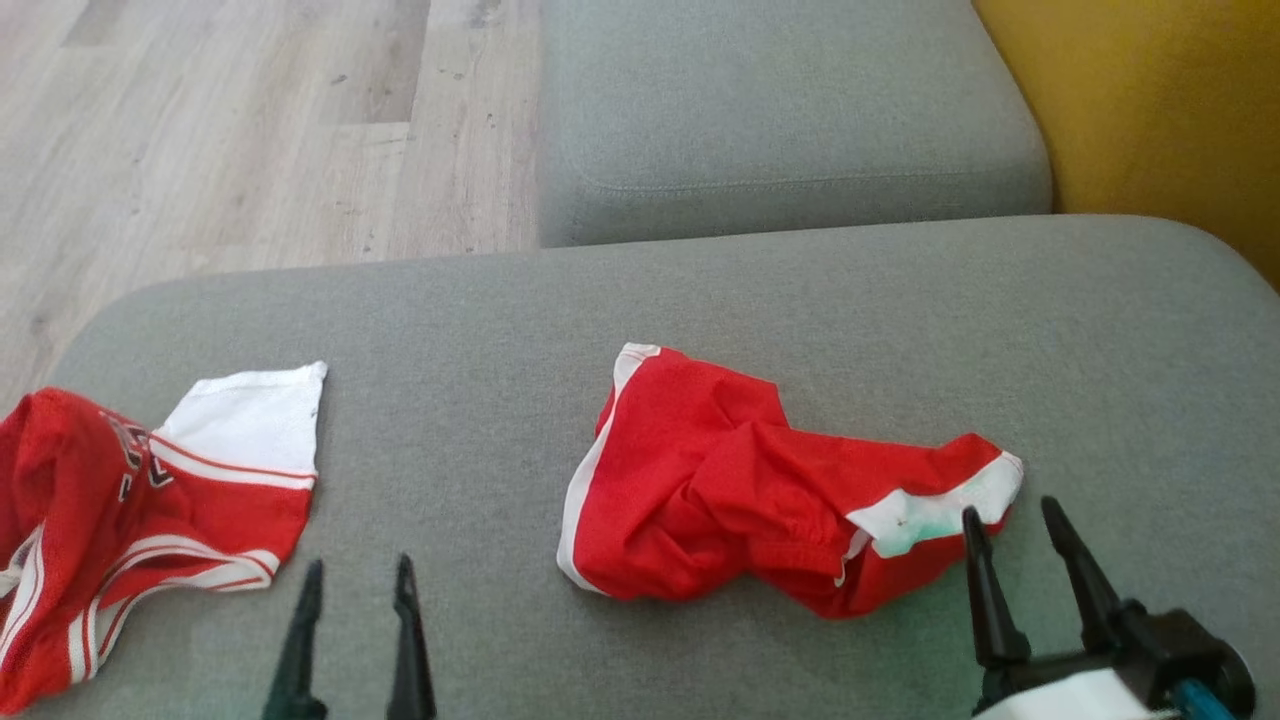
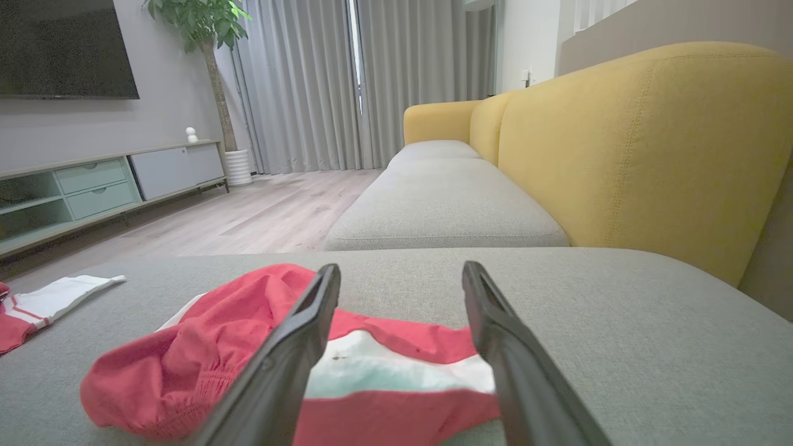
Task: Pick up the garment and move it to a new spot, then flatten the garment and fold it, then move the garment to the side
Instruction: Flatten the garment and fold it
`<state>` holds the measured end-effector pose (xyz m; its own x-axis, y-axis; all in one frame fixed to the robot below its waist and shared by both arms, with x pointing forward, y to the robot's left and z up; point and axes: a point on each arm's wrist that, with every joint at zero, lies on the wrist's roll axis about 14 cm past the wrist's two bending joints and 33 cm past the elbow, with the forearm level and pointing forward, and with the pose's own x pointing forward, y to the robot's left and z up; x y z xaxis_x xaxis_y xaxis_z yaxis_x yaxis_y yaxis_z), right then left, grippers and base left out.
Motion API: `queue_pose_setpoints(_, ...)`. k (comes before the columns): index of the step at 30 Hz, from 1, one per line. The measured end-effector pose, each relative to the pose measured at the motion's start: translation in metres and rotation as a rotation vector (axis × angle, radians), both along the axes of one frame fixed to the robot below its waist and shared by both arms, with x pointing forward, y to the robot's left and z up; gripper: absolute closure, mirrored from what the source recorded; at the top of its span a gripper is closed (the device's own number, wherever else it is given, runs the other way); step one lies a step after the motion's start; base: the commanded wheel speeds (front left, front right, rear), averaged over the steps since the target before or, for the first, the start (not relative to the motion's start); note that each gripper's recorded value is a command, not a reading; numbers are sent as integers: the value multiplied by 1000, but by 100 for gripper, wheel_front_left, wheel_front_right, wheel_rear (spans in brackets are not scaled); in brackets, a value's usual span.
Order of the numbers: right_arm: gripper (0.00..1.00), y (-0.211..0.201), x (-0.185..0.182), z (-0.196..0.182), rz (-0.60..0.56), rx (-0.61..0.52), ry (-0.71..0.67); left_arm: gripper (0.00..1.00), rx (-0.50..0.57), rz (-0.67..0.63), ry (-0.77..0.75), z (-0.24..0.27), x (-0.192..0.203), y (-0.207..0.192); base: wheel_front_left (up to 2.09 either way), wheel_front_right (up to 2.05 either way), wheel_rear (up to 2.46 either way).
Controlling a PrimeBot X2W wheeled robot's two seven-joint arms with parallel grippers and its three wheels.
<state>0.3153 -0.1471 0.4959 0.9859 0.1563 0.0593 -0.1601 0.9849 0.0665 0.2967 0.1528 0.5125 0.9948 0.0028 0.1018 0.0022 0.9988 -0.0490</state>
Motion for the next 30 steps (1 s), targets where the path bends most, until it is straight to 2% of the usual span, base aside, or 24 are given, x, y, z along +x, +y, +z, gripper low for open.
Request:
queue_pose_setpoints(16, 0, 7, -7, -6, 23, 0, 19, 0, 64, 1, 43, -16, -12, -8, 0, 0, 0)
queue_pose_setpoints(30, 0, 7, -7, -6, 23, 1, 17, 0, 62, -25, 63, -23, -17, -18, 0, 0, 0)
